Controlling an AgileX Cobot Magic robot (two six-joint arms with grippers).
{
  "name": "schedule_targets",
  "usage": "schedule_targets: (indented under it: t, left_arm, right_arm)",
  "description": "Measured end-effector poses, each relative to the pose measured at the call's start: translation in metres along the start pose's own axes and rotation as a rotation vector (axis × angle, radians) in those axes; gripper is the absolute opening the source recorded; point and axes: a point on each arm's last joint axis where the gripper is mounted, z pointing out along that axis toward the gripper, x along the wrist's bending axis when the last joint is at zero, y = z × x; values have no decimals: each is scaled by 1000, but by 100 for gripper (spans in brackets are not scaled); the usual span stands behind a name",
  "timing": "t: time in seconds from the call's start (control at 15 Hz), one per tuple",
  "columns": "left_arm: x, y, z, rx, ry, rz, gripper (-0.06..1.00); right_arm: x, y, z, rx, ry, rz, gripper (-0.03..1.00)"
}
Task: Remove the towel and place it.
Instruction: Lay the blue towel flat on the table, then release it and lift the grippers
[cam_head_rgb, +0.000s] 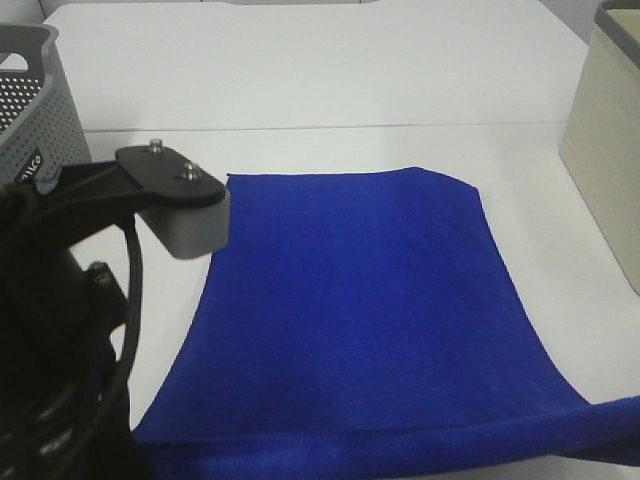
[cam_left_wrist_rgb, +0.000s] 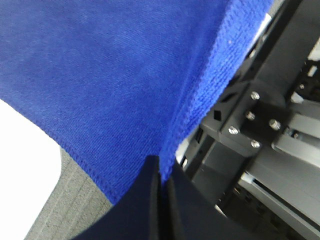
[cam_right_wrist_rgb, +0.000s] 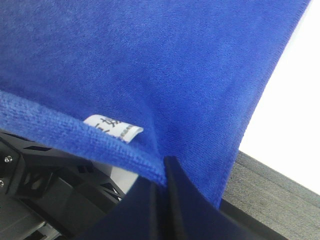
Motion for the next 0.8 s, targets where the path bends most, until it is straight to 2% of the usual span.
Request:
schedule_targets:
  t: [0.27, 0.8]
  left_arm:
    - [-1, -14, 19, 76, -13, -32, 0]
    - [-2, -16, 23, 79, -30, -39, 0]
  right_arm:
    - [5, -14, 11, -1, 39, 17, 2]
    - [6, -14, 11, -4, 45, 20, 2]
